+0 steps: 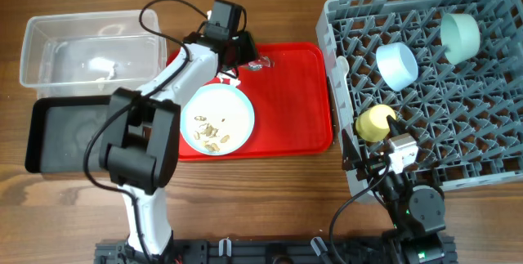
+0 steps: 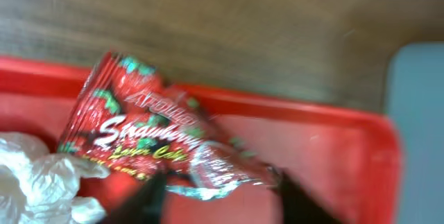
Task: Sort waste into correct bins and load items into the dishwasher rack
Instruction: 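Carry the wrapper with the left gripper into the clear bin, release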
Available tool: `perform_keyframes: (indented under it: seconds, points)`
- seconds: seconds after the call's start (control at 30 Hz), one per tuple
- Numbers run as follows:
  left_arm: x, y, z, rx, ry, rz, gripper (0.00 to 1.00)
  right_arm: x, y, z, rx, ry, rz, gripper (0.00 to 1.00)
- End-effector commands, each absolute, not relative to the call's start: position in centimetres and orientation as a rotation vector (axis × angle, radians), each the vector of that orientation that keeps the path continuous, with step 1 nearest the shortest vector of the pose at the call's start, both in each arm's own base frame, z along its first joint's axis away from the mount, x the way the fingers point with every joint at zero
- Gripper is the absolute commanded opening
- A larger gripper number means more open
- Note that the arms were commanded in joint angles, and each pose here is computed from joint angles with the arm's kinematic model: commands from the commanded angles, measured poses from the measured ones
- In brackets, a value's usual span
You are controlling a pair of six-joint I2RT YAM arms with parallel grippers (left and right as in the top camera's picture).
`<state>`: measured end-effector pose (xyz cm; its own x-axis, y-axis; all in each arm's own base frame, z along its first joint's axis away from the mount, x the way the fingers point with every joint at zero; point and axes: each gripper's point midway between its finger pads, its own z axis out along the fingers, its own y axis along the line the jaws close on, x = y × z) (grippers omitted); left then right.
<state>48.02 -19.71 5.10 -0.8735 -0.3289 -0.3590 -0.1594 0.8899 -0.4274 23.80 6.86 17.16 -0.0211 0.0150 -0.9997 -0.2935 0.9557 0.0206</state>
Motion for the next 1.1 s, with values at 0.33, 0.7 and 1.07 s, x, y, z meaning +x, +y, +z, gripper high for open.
perform_keyframes:
  seconds: [0.33,0.7,1.07]
  points:
    - [49.7,-19.8,2.3,-0.458,2.587,-0.543,0.82,23.8,6.6,17.5,-0.221,1.559,0.225,1.0]
    - [48.4,-20.0,0.1,-0.323,2.665,-0.467,0.53,23.8,6.6,17.5,-0.221,1.559,0.225,1.0]
    - [48.5,-20.7,3.9,-0.3,2.637,-0.595,0.04,23.8,6.6,17.5,-0.221,1.56,0.226,1.0]
